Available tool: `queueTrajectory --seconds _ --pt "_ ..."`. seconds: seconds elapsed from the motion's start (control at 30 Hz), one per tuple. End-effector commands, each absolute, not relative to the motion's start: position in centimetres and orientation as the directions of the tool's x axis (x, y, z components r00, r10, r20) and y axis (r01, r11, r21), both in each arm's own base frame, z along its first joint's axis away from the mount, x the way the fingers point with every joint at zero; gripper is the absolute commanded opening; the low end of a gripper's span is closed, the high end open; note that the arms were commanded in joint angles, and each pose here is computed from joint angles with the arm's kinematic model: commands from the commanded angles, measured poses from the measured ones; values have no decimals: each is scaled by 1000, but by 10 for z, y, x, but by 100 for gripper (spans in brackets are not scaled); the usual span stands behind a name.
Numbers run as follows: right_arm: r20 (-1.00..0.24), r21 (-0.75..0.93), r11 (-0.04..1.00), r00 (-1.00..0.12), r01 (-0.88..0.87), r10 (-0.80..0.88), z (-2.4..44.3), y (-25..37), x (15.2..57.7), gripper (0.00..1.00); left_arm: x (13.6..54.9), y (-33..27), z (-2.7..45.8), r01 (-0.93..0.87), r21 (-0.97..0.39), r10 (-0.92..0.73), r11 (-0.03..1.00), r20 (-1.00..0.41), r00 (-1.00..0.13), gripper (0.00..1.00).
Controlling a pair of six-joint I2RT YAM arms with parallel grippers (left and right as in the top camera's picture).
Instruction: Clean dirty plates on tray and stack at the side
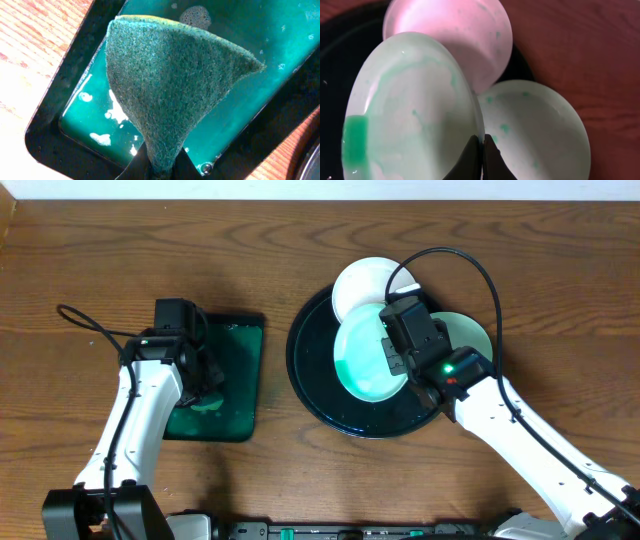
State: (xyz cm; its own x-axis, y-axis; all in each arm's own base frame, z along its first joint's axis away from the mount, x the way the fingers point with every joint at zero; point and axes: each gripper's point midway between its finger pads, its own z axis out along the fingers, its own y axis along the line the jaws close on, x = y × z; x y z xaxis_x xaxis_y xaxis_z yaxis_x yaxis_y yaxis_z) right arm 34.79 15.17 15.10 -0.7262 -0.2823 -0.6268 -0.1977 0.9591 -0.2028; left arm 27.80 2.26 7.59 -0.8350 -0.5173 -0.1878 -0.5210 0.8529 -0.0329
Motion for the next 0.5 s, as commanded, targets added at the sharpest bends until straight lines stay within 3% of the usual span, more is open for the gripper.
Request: queueTrajectory --seconds 0.0,0.27,0.47 --pt "-628 -202 965 -734 -166 -258 151 148 350 1 274 28 73 -513 2 -504 859 -186 -844 7" --pt "-629 -281 926 -680 -253 -377 157 156 354 1 274 28 73 -513 1 -504 858 -187 -843 7" --pt "-590 -141 976 -778 -166 -217 135 149 347 1 274 28 73 -513 1 -504 858 -186 -844 7"
